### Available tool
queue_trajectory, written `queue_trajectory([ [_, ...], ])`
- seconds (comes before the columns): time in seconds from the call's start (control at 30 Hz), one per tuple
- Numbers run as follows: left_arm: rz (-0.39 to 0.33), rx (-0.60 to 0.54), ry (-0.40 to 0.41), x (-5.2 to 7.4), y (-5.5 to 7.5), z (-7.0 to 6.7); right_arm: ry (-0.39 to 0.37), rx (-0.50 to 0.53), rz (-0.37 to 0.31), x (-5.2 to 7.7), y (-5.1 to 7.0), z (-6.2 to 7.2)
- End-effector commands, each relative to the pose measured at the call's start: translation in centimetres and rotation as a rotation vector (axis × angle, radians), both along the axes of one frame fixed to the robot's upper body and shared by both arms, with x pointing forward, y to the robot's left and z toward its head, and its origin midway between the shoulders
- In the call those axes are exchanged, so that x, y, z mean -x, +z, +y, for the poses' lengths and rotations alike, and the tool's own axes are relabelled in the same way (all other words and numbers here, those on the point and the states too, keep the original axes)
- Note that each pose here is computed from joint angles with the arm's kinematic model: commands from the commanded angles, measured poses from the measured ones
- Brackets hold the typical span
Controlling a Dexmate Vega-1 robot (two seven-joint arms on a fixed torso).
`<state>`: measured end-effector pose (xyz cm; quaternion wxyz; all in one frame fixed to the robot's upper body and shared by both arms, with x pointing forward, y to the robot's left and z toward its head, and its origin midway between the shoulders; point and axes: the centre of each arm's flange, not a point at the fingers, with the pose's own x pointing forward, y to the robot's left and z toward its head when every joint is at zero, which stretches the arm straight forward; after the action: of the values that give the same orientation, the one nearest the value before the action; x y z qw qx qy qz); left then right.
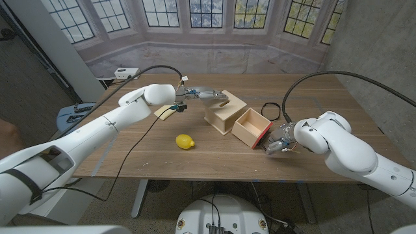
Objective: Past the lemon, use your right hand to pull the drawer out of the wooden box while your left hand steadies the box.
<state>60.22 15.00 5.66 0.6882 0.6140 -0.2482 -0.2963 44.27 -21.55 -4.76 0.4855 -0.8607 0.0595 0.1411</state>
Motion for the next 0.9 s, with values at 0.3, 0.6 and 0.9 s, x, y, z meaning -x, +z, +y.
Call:
queue_trajectory([
  [0.3,-0.02,0.009,-0.008,0.9,-0.3,-0.1,0.024,0.029,-0.029,1.7,1.7,0.6],
  [0.6,-0.022,0.02,-0.007,1.2,-0.6,0.0,0.023,0.048,-0.035,2.4,2.3,0.6],
  [0.9,-0.033,0.024,-0.009,1.3,-0.4,0.1,0.034,0.046,-0.055,2.8,3.0,1.3],
])
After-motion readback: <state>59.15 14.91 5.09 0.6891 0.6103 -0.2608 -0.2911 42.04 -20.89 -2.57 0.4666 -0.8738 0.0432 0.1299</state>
